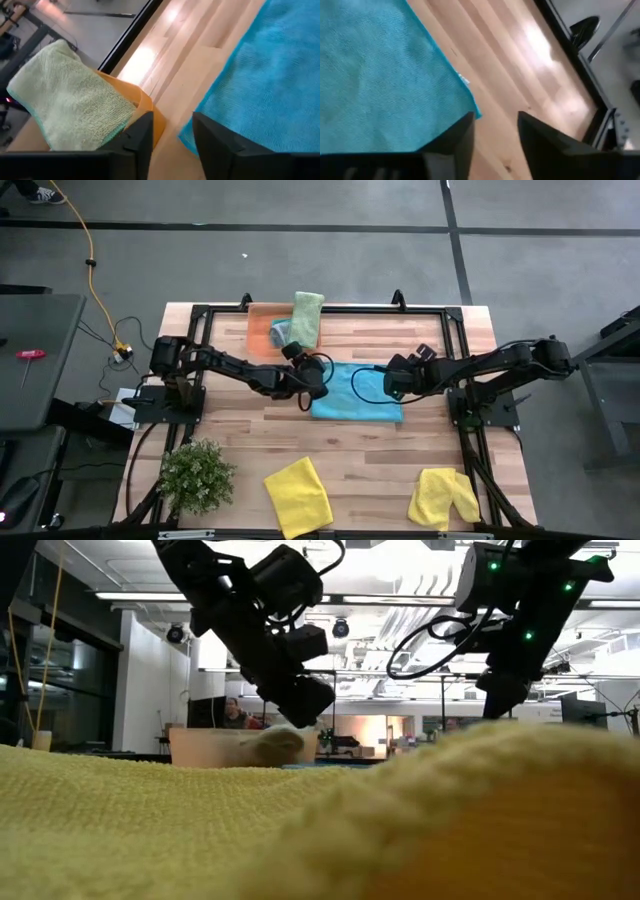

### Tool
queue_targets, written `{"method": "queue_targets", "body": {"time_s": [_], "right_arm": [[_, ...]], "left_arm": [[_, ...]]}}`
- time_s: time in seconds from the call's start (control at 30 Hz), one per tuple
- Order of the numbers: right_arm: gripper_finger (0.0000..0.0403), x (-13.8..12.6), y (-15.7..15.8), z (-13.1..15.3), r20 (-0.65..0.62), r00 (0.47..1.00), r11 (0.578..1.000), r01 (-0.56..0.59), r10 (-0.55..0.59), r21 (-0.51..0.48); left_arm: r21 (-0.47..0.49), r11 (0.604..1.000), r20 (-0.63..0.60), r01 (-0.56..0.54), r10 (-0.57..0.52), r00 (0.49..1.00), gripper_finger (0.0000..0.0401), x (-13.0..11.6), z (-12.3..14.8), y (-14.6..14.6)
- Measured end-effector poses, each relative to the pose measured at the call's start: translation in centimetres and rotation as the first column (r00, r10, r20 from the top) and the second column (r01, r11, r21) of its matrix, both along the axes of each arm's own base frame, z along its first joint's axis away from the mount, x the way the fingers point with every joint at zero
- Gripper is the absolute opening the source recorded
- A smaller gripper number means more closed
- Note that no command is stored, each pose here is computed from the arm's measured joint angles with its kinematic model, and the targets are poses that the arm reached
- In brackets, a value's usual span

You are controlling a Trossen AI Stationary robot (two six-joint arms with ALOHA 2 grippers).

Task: Fold microfiber towels
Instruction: Fold the blue microfiber cloth on the table

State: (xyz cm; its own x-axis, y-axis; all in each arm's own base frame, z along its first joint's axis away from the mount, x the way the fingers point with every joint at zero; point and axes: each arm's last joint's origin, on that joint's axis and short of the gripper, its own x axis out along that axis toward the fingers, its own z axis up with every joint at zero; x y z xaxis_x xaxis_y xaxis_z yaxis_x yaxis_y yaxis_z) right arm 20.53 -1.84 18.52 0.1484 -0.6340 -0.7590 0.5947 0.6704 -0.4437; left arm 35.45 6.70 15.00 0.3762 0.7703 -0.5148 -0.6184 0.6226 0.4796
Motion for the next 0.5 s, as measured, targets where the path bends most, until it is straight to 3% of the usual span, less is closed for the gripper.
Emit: {"method": "queue_targets", "body": {"time_s": [0.2,0.3,0.33,0.43,0.5], "right_arm": [[0.0204,-0.2,0.1,0.4,-0.051,0.995,0.996,-0.088,0.088,-0.004],[0.0220,-0.6,1.0,0.8,-0.038,0.985,0.985,-0.165,0.166,0.043],[0.0223,-0.8,1.5,0.9,-0.021,0.981,0.980,-0.192,0.193,0.056],[0.0224,-2.0,2.9,0.9,0.059,0.968,0.966,-0.249,0.245,0.067],[0.0224,-2.9,3.8,0.8,0.140,0.954,0.958,-0.278,0.266,0.071]], "left_arm": [[0.017,0.995,-0.067,0.103,-0.101,0.993,0.0178,-0.5,1.9,-1.4],[-0.102,0.959,-0.063,0.264,-0.271,0.961,0.0188,-0.8,2.8,-2.6],[-0.167,0.923,-0.052,0.346,-0.359,0.932,0.0189,-0.8,2.8,-3.2],[-0.358,0.755,0.020,0.549,-0.582,0.813,0.0189,-0.7,2.4,-5.1],[-0.398,0.666,0.087,0.631,-0.657,0.749,0.0187,-0.3,2.3,-6.6]]}}
